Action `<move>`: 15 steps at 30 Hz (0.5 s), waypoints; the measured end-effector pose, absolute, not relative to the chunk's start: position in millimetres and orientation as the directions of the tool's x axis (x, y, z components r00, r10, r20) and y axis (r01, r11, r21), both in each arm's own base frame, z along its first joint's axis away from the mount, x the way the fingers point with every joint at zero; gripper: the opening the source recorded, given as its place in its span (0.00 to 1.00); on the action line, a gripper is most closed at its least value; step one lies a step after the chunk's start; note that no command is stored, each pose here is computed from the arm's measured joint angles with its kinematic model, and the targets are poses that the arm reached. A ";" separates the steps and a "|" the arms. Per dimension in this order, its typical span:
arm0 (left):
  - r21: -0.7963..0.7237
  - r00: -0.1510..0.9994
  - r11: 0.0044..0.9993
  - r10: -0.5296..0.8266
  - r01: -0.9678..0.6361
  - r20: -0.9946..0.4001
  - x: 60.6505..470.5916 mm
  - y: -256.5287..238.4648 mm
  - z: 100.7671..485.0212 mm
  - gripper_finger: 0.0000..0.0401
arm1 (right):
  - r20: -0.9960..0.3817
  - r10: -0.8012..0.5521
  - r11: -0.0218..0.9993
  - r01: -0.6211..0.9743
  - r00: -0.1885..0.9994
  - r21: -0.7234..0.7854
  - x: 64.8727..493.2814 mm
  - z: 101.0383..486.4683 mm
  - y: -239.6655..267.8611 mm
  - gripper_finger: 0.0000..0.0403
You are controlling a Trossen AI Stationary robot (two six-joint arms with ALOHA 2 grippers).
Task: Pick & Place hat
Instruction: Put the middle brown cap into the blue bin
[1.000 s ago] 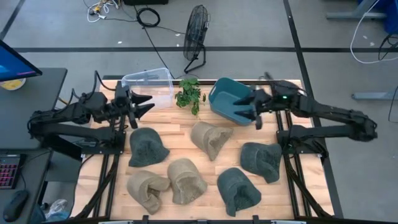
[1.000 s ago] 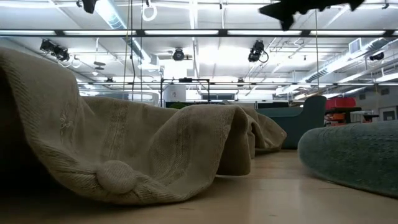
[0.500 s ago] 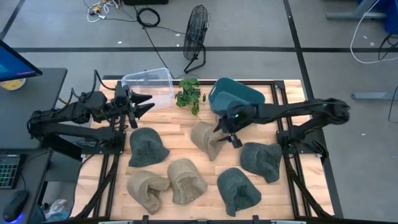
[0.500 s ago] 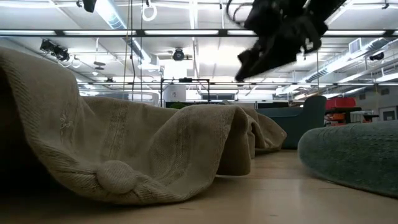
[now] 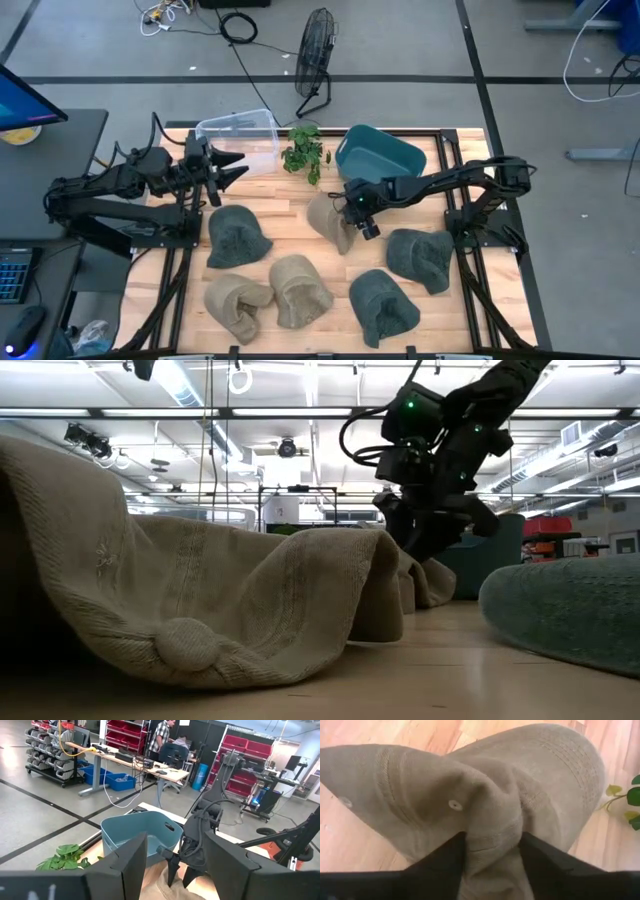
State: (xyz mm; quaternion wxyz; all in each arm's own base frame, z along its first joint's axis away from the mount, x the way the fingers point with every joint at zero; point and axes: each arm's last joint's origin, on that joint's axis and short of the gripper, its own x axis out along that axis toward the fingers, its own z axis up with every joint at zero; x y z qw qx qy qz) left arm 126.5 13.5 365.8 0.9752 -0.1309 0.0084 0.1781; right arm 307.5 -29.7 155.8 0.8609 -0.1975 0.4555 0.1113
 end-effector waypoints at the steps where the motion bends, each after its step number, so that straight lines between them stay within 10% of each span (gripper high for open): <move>1: -0.251 0.936 0.902 0.345 -0.350 -0.066 126.5 13.5 365.5 0.49 | -0.828 0.012 0.897 -0.372 0.560 -0.239 307.5 155.8 -29.6 0.39; 6: -0.241 0.934 0.902 0.345 -0.358 -0.096 126.2 13.5 362.5 0.49 | -0.824 0.013 0.915 -0.339 0.567 -0.219 306.9 158.3 -29.6 0.06; 15: -0.239 0.933 0.902 0.345 -0.360 -0.102 126.2 13.5 361.9 0.49 | -0.740 0.040 0.959 -0.233 0.671 -0.159 299.4 247.2 -27.7 0.02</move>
